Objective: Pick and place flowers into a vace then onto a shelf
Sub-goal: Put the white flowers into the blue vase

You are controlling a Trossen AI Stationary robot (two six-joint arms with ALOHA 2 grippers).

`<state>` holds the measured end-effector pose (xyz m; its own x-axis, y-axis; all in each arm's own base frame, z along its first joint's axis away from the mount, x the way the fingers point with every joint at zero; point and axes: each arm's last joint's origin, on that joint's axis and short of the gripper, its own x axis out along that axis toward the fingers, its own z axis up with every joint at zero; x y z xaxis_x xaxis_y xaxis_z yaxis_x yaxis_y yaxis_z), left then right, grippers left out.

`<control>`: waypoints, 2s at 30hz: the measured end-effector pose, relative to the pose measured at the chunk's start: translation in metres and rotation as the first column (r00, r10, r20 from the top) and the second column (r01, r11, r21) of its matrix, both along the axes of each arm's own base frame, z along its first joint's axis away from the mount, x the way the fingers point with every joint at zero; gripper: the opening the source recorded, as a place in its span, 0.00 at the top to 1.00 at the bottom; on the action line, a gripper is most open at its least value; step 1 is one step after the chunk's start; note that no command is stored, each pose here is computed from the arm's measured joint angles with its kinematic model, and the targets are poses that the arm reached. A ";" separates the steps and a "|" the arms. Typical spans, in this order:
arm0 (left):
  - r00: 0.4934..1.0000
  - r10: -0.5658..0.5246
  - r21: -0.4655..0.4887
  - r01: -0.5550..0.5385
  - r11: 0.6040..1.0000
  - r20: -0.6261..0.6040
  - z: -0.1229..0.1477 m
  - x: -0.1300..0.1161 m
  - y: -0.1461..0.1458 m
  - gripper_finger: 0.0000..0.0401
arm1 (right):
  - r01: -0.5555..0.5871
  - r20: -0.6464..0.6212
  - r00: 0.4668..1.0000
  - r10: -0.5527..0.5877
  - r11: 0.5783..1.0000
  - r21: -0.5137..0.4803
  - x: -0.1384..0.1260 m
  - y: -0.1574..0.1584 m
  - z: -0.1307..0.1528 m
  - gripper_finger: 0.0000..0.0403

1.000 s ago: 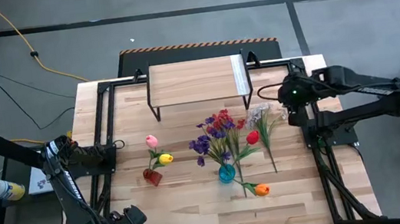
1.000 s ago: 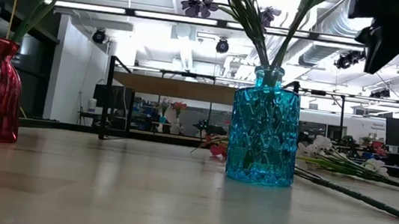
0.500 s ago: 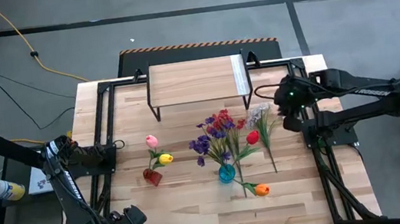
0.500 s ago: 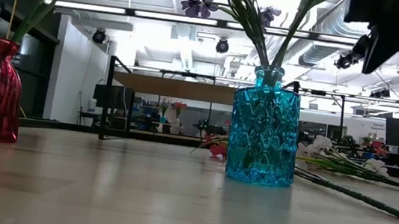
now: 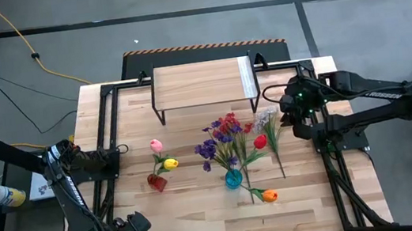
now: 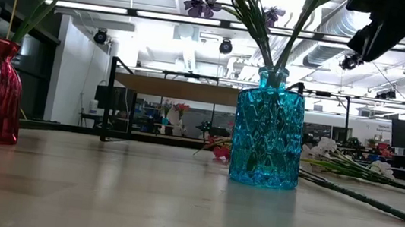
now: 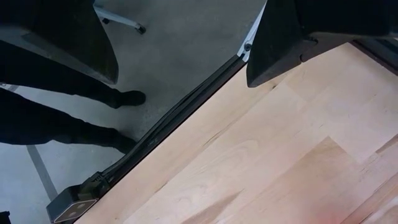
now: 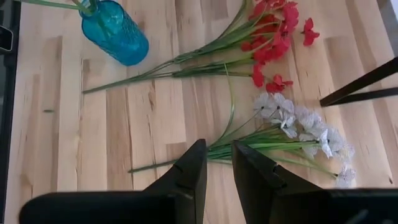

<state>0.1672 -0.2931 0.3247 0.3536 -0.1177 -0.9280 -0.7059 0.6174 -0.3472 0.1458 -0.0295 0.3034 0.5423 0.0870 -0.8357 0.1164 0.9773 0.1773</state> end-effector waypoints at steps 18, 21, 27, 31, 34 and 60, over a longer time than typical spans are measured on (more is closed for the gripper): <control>1.000 -0.024 0.010 0.024 1.000 0.002 0.000 0.000 0.000 0.04 | 0.272 -0.279 0.936 -0.214 0.943 0.193 -0.007 0.003 -0.099 0.83; 1.000 -0.024 0.009 0.024 1.000 0.002 0.000 0.000 0.000 0.04 | 0.359 -0.290 0.912 -0.291 0.907 0.219 -0.006 0.003 -0.104 0.83; 1.000 -0.025 0.000 0.025 1.000 0.006 0.000 0.000 -0.001 0.04 | 0.455 -0.270 0.880 -0.390 0.855 0.249 -0.001 0.001 -0.103 0.83; 1.000 -0.025 -0.008 0.026 1.000 0.007 0.000 0.001 -0.001 0.04 | 0.541 -0.252 0.836 -0.487 0.807 0.237 0.001 -0.001 -0.102 0.83; 0.999 -0.032 -0.014 0.032 0.999 0.013 0.001 0.001 -0.002 0.04 | 0.601 -0.248 0.796 -0.552 0.770 0.214 0.002 -0.003 -0.102 0.83; 0.999 -0.052 -0.011 0.052 0.999 0.010 0.001 0.001 -0.002 0.04 | 0.664 -0.262 0.748 -0.610 0.702 0.258 0.003 -0.003 -0.101 0.83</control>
